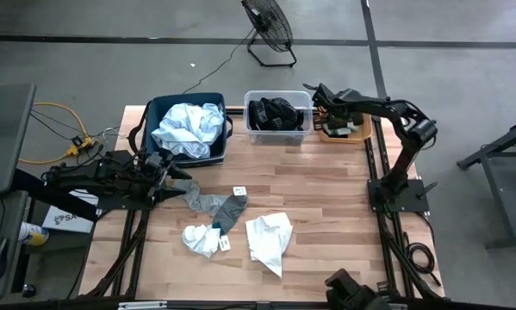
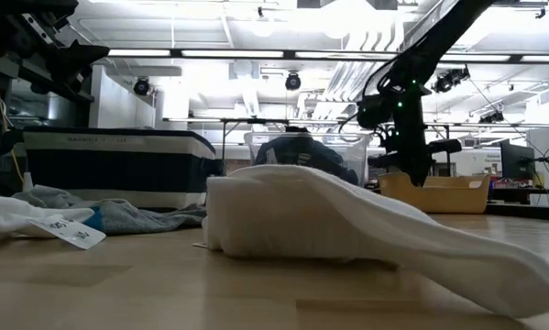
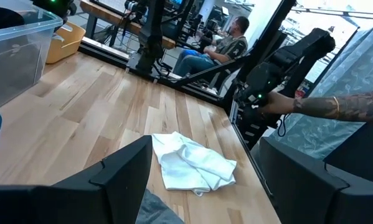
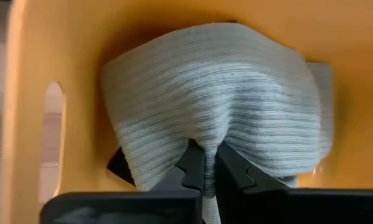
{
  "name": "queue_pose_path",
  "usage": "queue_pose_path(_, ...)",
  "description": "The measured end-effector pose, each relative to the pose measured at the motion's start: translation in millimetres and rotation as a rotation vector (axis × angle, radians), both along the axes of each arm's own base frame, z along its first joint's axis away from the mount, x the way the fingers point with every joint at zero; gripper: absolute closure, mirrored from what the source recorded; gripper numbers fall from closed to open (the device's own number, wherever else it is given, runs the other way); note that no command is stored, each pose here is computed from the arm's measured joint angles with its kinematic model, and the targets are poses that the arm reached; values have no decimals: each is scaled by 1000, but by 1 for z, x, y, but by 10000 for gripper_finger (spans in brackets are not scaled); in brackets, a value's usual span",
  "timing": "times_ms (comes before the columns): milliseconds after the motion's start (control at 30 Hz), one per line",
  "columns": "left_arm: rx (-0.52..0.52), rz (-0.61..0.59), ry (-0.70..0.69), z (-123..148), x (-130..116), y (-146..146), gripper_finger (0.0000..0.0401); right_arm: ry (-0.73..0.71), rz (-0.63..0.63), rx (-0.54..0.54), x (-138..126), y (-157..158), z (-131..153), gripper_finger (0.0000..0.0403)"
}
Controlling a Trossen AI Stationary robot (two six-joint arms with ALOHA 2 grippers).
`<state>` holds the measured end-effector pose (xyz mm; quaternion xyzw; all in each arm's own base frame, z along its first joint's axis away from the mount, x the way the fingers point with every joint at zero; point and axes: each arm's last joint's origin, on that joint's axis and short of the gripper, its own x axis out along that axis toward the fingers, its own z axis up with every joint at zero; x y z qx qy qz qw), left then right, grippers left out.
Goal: Pick & Place Cloths
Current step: Put the right gray sock into the yellow bin, then put the white pants into the transparent bin
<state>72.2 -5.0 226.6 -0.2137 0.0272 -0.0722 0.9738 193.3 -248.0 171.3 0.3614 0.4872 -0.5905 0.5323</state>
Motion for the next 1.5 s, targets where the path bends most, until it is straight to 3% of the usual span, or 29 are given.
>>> queue_pose_path(200, 0, 1, 0, 0, 0, 0, 111, -5, 3, 6, -1, 2, 3, 359)
queue_pose_path(567, 2, 1, 0, 0, 0, 0, 111, -78, -31, -74, -10, 12, 38, 232)
queue_pose_path(767, 3, 4, 0, 0, 0, 0, 111, -239, -8, -35, -13, 23, 60, 178)
queue_pose_path(1000, 3, 4, 0, 0, 0, 0, 111, -414, 105, 28, -3, 55, 87, 172)
queue_pose_path(1500, 3, 3, 0, 0, 0, 0, 111, -565, 396, 22, 29, 177, 131, 174)
